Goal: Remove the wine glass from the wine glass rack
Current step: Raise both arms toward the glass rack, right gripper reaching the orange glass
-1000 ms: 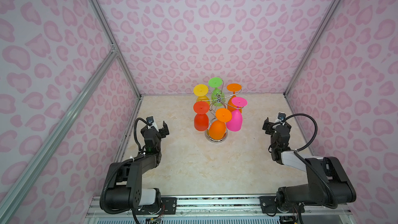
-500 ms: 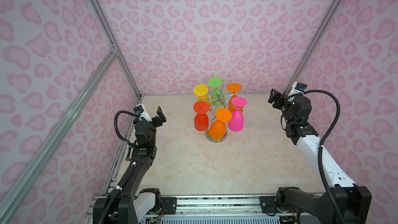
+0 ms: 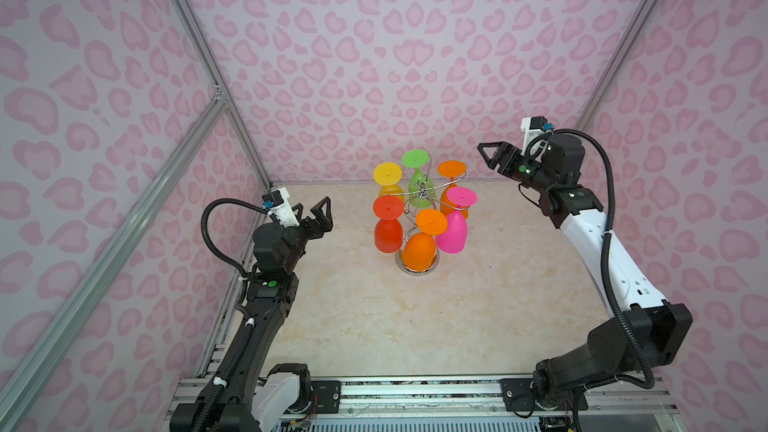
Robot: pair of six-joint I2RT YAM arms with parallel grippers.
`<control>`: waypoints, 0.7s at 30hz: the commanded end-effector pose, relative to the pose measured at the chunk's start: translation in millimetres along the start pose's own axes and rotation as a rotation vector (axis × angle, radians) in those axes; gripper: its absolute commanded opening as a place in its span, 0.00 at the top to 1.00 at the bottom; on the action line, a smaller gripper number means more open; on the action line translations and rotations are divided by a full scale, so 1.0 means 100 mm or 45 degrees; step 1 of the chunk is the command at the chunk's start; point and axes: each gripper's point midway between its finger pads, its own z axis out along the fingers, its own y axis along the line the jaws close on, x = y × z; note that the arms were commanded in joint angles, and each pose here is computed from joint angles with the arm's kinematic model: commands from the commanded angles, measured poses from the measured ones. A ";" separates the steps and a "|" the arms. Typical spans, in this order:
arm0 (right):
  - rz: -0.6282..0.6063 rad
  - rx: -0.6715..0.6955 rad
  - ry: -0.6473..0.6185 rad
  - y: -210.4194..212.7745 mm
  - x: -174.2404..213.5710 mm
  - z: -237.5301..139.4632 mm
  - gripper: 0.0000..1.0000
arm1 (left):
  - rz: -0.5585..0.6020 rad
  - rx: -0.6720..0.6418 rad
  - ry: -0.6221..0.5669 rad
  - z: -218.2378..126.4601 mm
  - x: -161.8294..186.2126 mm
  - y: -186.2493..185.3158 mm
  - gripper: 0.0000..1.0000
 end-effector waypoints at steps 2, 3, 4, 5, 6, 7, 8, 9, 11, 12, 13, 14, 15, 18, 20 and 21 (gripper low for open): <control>0.054 -0.054 0.157 0.05 0.30 0.17 0.25 | -0.028 0.078 0.031 0.03 0.03 -0.11 0.06; 0.057 -0.054 0.173 0.05 0.34 0.20 0.25 | -0.030 0.080 0.041 0.05 0.05 -0.11 0.06; 0.056 -0.052 0.186 0.05 0.37 0.22 0.25 | -0.032 0.080 0.048 0.05 0.07 -0.11 0.06; 0.055 -0.044 0.197 0.04 0.39 0.24 0.25 | -0.035 0.080 0.056 0.06 0.09 -0.10 0.06; 0.057 -0.044 0.205 0.04 0.42 0.26 0.25 | -0.038 0.084 0.062 0.07 0.11 -0.11 0.06; 0.058 -0.045 0.209 0.04 0.44 0.27 0.26 | -0.039 0.084 0.065 0.08 0.12 -0.10 0.06; 0.060 -0.047 0.211 0.05 0.44 0.28 0.26 | -0.039 0.085 0.069 0.08 0.13 -0.10 0.06; 0.060 -0.048 0.213 0.05 0.45 0.29 0.27 | -0.039 0.082 0.076 0.09 0.15 -0.09 0.06; 0.059 -0.054 0.209 0.07 0.45 0.30 0.28 | -0.037 0.081 0.082 0.11 0.17 -0.09 0.06; 0.060 -0.058 0.207 0.08 0.45 0.31 0.28 | -0.038 0.079 0.087 0.11 0.18 -0.08 0.06; 0.056 -0.064 0.206 0.09 0.45 0.31 0.28 | -0.039 0.077 0.091 0.12 0.19 -0.08 0.06; 0.057 -0.066 0.211 0.10 0.46 0.32 0.28 | -0.041 0.075 0.091 0.12 0.20 -0.07 0.06; 0.055 -0.069 0.214 0.11 0.46 0.33 0.29 | -0.042 0.075 0.093 0.12 0.20 -0.07 0.06; 0.062 -0.081 0.233 0.13 0.49 0.36 0.31 | -0.042 0.079 0.095 0.13 0.20 -0.08 0.06; 0.063 -0.085 0.241 0.13 0.52 0.38 0.32 | -0.044 0.078 0.094 0.14 0.20 -0.08 0.06; 0.063 -0.088 0.244 0.14 0.53 0.39 0.32 | -0.043 0.079 0.094 0.14 0.20 -0.08 0.06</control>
